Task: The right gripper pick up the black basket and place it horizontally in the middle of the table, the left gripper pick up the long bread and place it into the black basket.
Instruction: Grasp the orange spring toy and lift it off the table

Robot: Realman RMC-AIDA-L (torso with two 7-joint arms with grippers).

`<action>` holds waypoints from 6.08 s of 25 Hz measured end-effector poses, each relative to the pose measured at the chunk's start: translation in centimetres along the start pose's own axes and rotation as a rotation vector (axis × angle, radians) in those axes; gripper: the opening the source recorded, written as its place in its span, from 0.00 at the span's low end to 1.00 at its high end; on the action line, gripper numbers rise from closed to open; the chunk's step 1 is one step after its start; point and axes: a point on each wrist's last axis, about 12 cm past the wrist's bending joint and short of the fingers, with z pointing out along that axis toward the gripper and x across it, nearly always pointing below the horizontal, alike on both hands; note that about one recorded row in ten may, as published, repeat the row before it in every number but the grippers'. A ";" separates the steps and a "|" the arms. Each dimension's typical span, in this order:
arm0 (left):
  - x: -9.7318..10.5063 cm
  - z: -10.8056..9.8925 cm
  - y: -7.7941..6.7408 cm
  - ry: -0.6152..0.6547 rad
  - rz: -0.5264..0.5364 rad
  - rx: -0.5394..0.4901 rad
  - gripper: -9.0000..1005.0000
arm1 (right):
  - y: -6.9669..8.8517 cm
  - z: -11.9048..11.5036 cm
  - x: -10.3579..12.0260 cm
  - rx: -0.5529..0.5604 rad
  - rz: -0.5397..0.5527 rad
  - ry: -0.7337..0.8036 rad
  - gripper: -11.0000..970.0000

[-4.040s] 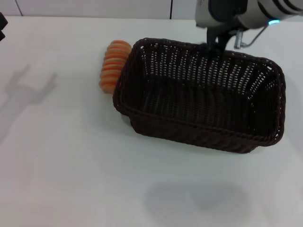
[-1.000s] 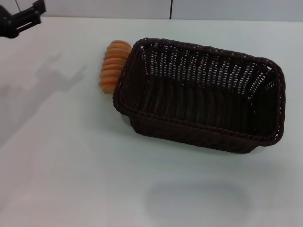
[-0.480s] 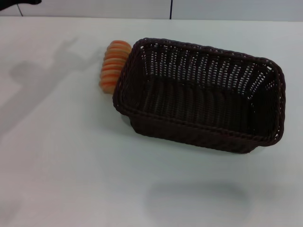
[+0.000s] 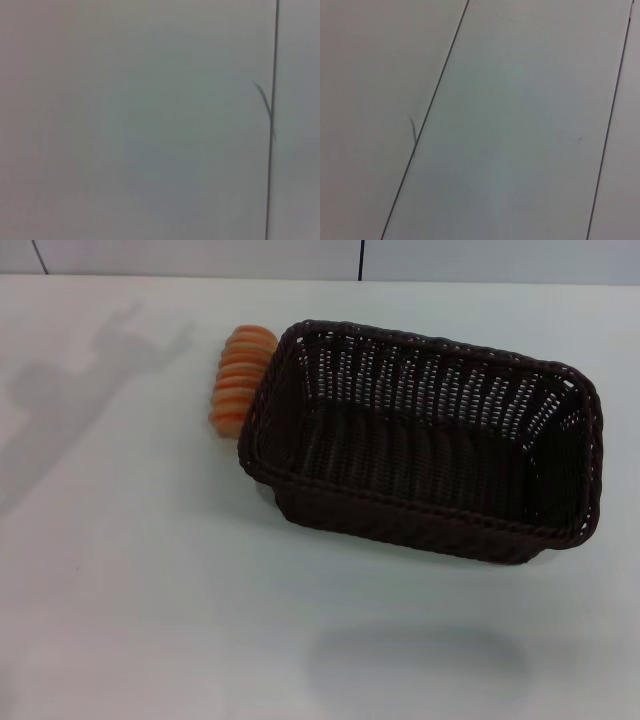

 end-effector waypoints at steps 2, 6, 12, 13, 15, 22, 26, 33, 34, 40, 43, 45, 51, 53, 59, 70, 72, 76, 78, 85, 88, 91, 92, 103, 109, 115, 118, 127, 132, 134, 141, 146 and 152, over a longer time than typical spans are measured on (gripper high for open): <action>0.1 -0.3 0.0 0.000 0.001 -0.004 0.85 | -0.3 0.0 0.1 -0.002 0.000 -0.007 0.50; 0.2 -0.6 0.0 -0.008 -0.003 -0.005 0.85 | -1.5 0.0 0.0 0.000 0.028 -0.057 0.50; 0.1 -2.5 0.3 -0.042 -0.002 -0.031 0.85 | -5.5 -1.0 1.0 0.040 0.104 -0.122 0.50; 0.0 -2.8 0.4 -0.047 -0.001 -0.036 0.85 | -6.1 -1.0 1.1 0.052 0.100 -0.120 0.50; 0.1 -3.0 0.4 -0.049 -0.003 -0.039 0.85 | -6.7 -1.0 1.3 0.063 0.096 -0.119 0.50; 1.3 -3.7 0.5 -0.019 -0.002 -0.046 0.85 | -10.0 -0.3 1.7 0.123 0.058 -0.121 0.50; 1.8 -3.7 0.3 -0.006 0.000 -0.039 0.85 | -10.1 0.4 2.0 0.120 0.055 -0.125 0.50; 1.4 -2.3 -0.8 0.051 0.019 -0.001 0.85 | -9.6 1.4 2.5 0.109 0.058 -0.113 0.50; 1.1 -2.2 -0.8 0.061 0.008 -0.005 0.85 | -9.5 1.5 2.6 0.108 0.058 -0.111 0.50; -1.1 0.4 -1.0 0.338 -0.003 -0.034 0.85 | -9.5 1.2 2.6 0.110 0.057 -0.099 0.50; -2.0 2.3 -1.0 0.494 0.015 -0.055 0.85 | -9.5 1.1 2.6 0.109 0.039 -0.093 0.50; -2.6 3.6 -1.1 0.578 0.019 -0.053 0.85 | -9.3 1.1 2.6 0.107 0.023 -0.089 0.50; -4.1 7.3 -2.6 0.693 0.050 -0.009 0.85 | -8.9 0.9 2.3 0.097 0.012 -0.085 0.50; -4.0 7.9 -2.9 0.710 0.054 0.001 0.85 | -8.9 0.8 2.2 0.099 0.011 -0.084 0.50; -1.4 11.6 -5.5 0.835 0.054 0.103 0.85 | -8.9 0.5 1.7 0.108 -0.007 -0.085 0.50; 2.1 13.9 -7.2 0.932 0.057 0.140 0.85 | -8.4 1.2 0.9 0.094 -0.043 -0.071 0.50; 2.5 14.0 -7.3 0.941 0.056 0.142 0.85 | -8.6 1.1 0.6 0.099 -0.043 -0.076 0.50; 3.1 13.8 -6.9 0.942 0.039 0.132 0.85 | -8.9 1.1 0.3 0.099 -0.042 -0.080 0.50; 3.2 13.7 -6.8 0.944 0.038 0.131 0.85 | -9.0 1.1 0.3 0.098 -0.040 -0.082 0.50; 4.2 14.1 -8.1 0.992 0.058 0.176 0.85 | -9.0 1.3 0.3 0.095 -0.037 -0.089 0.50; 4.5 14.2 -8.5 0.999 0.058 0.191 0.85 | -8.9 1.3 0.2 0.093 -0.035 -0.091 0.50; 4.9 14.3 -9.2 0.999 0.054 0.216 0.85 | -8.9 1.3 0.2 0.092 -0.034 -0.091 0.50; 5.0 14.3 -9.3 0.993 0.051 0.221 0.85 | -8.8 1.3 0.2 0.092 -0.034 -0.091 0.50; 3.8 15.2 -9.4 0.929 0.061 0.185 0.84 | -8.8 1.5 0.1 0.078 -0.030 -0.098 0.50; 3.3 15.8 -9.7 0.917 0.085 0.173 0.84 | -8.6 1.5 0.0 0.073 -0.026 -0.102 0.50; 3.8 16.5 -9.7 0.914 0.098 0.141 0.84 | -8.6 1.8 -0.1 0.064 -0.025 -0.104 0.50; 4.1 16.7 -9.5 0.911 0.104 0.119 0.84 | -8.6 2.1 -0.2 0.056 -0.023 -0.100 0.50; 5.2 16.8 -8.9 0.909 0.085 0.095 0.84 | -8.3 2.5 -0.6 0.051 -0.026 -0.114 0.50; 5.7 16.7 -8.6 0.915 0.083 0.084 0.84 | -8.2 2.6 -0.7 0.047 -0.019 -0.119 0.50; 5.9 16.6 -8.4 0.918 0.088 0.075 0.84 | -8.0 2.7 -0.7 0.044 -0.016 -0.123 0.50; 6.5 16.5 -7.9 0.928 0.088 0.057 0.84 | -7.7 3.1 -1.0 0.036 -0.017 -0.133 0.50; 7.1 16.2 -7.5 0.941 0.086 0.052 0.84 | -7.5 3.4 -1.2 0.032 -0.031 -0.135 0.50; 7.9 15.9 -7.6 0.971 0.085 0.060 0.84 | -7.4 4.2 -1.0 0.021 -0.023 -0.132 0.50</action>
